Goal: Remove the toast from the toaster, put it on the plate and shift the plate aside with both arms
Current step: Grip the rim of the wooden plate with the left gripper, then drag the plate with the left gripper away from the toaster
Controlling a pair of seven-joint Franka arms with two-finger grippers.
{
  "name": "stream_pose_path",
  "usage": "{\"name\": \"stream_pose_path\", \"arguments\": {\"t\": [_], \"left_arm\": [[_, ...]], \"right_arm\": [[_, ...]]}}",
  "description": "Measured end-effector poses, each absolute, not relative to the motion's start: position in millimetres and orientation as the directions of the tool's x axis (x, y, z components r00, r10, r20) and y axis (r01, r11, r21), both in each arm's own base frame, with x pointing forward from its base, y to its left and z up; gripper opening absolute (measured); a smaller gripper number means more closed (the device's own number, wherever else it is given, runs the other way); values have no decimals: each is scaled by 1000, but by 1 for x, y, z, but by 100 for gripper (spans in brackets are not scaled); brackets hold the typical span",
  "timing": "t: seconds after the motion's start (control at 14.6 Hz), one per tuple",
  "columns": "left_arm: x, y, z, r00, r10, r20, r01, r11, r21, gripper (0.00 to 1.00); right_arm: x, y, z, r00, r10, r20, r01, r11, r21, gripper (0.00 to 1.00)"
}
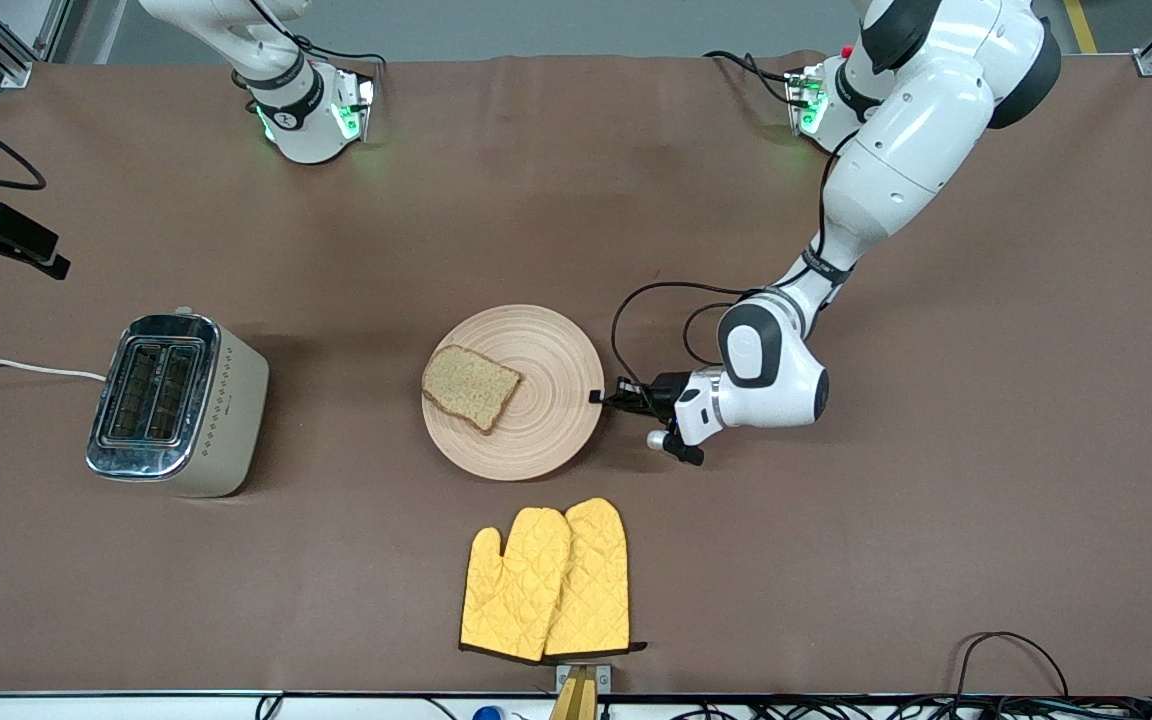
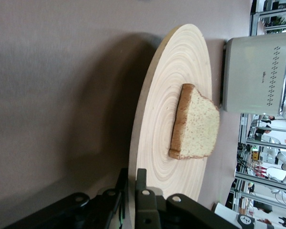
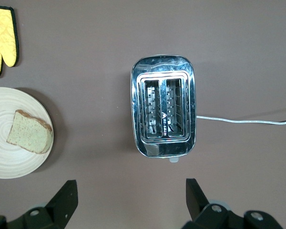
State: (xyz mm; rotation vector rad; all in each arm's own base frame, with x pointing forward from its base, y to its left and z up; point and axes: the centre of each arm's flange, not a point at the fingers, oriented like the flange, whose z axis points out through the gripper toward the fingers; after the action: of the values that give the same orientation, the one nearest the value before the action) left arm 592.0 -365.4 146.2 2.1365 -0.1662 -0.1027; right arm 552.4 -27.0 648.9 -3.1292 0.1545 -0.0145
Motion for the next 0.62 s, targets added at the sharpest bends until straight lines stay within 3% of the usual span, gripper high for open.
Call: {"name": "stream_pose_path", "arguments": {"t": [0.34, 0.62], "left_arm": [[625, -332, 198, 995, -92, 49, -91, -530, 843, 9], [650, -259, 233, 993, -100, 69, -111, -530, 841, 9]], "right_arm": [[554, -27, 647, 995, -98, 9, -98, -995, -9, 100], [554, -27, 645, 995, -98, 8, -98, -995, -9, 100]]}}
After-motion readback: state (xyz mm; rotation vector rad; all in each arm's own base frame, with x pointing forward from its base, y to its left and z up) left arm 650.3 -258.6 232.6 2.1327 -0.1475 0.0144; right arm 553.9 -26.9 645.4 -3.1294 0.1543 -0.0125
